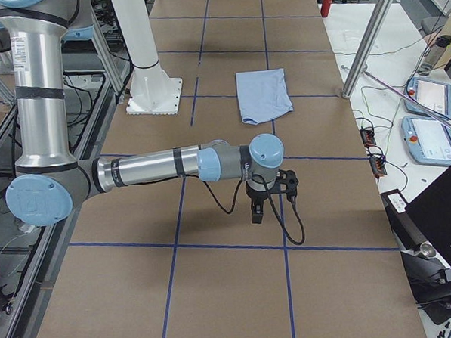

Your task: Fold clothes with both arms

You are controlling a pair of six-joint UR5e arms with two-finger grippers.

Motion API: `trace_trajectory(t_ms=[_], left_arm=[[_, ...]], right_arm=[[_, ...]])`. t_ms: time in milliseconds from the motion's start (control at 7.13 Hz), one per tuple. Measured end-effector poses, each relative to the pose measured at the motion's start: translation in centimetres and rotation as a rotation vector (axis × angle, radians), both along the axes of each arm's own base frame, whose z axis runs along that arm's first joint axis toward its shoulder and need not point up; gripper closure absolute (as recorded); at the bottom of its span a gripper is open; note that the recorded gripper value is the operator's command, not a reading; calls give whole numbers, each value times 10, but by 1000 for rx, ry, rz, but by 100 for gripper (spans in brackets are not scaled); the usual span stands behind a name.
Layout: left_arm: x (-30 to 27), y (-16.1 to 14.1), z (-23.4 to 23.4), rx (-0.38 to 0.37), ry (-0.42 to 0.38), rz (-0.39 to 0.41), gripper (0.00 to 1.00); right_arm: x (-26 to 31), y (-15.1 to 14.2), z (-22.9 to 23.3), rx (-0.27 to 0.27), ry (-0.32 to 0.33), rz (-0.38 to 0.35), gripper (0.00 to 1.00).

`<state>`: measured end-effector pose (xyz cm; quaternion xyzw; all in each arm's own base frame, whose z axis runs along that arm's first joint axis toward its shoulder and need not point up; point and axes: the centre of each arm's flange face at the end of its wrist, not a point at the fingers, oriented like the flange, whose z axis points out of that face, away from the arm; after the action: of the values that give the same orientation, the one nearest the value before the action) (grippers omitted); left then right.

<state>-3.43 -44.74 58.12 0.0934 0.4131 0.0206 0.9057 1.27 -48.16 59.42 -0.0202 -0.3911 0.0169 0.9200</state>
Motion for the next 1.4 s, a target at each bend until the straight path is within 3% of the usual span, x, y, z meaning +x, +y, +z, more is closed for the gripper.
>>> trace_trajectory(t_ms=[281,421,1403], left_arm=[[-13,-5,9,20,-177,-50,0],[-16,-6,11,23,-221,-64,0],[-17,-8,10,28,-242,-73,0]], right_arm=[[0,0,1,0,0,-3,0],[-1,0,-2,6,-2,-3,0],[-1,0,-3,6,-7,-3,0]])
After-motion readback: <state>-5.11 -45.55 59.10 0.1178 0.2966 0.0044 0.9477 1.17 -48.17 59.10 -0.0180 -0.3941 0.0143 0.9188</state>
